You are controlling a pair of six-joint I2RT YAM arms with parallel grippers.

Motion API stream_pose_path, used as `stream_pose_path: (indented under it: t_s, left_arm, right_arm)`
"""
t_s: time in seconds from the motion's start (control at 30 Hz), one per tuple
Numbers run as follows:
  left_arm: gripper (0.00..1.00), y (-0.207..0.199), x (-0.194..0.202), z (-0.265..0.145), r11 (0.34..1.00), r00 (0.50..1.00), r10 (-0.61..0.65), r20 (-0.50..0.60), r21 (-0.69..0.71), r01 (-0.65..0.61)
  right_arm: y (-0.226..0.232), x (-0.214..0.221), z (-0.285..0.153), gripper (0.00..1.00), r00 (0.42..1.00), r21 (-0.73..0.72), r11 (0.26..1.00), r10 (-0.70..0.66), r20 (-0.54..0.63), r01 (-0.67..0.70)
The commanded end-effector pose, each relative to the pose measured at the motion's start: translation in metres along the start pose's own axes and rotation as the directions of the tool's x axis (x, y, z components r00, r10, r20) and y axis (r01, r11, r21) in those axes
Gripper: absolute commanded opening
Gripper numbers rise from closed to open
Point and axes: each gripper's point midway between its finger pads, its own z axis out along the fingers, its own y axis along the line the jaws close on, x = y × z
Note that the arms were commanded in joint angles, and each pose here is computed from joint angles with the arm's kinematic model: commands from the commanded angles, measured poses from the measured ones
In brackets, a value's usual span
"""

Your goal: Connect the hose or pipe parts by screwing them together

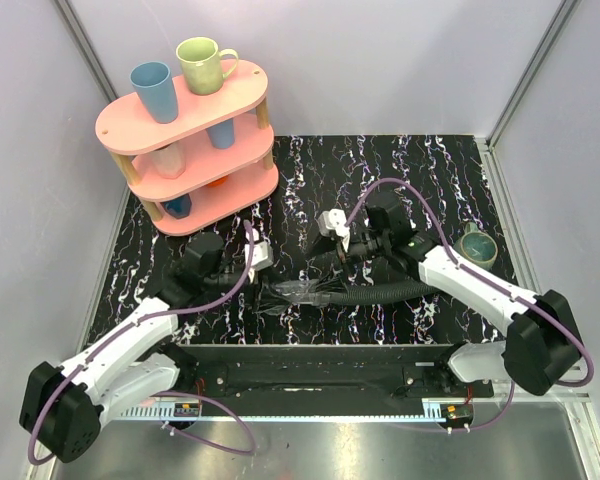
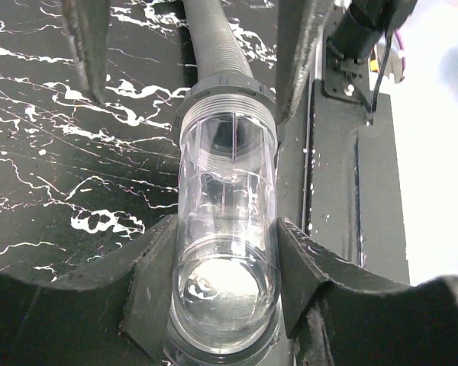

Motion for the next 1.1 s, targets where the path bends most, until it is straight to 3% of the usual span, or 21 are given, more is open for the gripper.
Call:
stream_pose_path:
  t_s: [0.0,0.17,0.27,0.3,0.37,0.4,0.47,0.5,0.57,0.6,0.7,0.87,1.07]
  left_arm:
    - [0.00,-0.002,-0.038,-0.004,1.000,0.989,-0.028,0.148,0.017,0.026]
    - [0.00,0.015,-0.050,-0.013,0.971,0.960,-0.214,0.179,-0.066,0.229]
    - [0.00,0.033,-0.056,-0.022,0.903,0.903,-0.383,0.195,-0.129,0.411]
    - [0.00,0.043,-0.054,-0.028,0.844,0.858,-0.478,0.187,-0.173,0.507]
    - [0.00,0.051,-0.055,-0.033,0.794,0.816,-0.547,0.189,-0.191,0.576]
    - [0.00,0.057,-0.059,-0.038,0.739,0.763,-0.614,0.204,-0.193,0.646]
    - [0.00,0.058,-0.064,-0.041,0.692,0.708,-0.671,0.220,-0.157,0.704]
    - [0.00,0.057,-0.070,-0.042,0.644,0.651,-0.724,0.226,-0.117,0.756]
    - [0.00,0.054,-0.073,-0.042,0.592,0.594,-0.776,0.212,-0.080,0.802]
    - [0.00,0.054,-0.073,-0.043,0.533,0.536,-0.820,0.199,-0.073,0.843]
    - [0.00,0.051,-0.071,-0.044,0.453,0.459,-0.875,0.153,-0.072,0.888]
    - [0.00,0.044,-0.077,-0.045,0.435,0.438,-0.891,0.124,-0.053,0.899]
    - [0.00,0.039,-0.080,-0.046,0.385,0.387,-0.917,0.091,-0.041,0.922]
  right_arm:
    - [-0.008,-0.022,-0.006,0.93,0.996,0.082,0.993,-0.084,0.026,0.082]
    - [-0.027,-0.043,-0.021,0.96,0.987,0.247,0.958,-0.160,0.036,0.146]
    - [-0.032,-0.062,-0.033,0.97,0.959,0.353,0.905,-0.277,0.068,0.236]
    - [-0.030,-0.072,-0.038,0.97,0.940,0.373,0.885,-0.331,0.079,0.280]
    - [-0.028,-0.070,-0.039,0.98,0.921,0.374,0.866,-0.384,0.069,0.333]
    - [-0.024,-0.068,-0.038,0.98,0.911,0.364,0.860,-0.407,0.066,0.358]
    - [-0.019,-0.061,-0.036,0.98,0.896,0.330,0.856,-0.439,0.061,0.397]
    - [-0.021,-0.053,-0.033,0.98,0.898,0.326,0.858,-0.436,0.059,0.396]
    - [-0.024,-0.044,-0.030,0.98,0.897,0.333,0.855,-0.438,0.055,0.397]
    - [-0.026,-0.041,-0.029,0.98,0.887,0.351,0.842,-0.458,0.066,0.409]
    - [-0.032,-0.046,-0.034,0.99,0.864,0.416,0.803,-0.498,0.075,0.427]
    - [-0.043,-0.043,-0.035,0.99,0.841,0.441,0.761,-0.540,0.024,0.476]
    - [-0.044,-0.037,-0.023,0.98,0.828,0.397,0.760,-0.561,0.001,0.514]
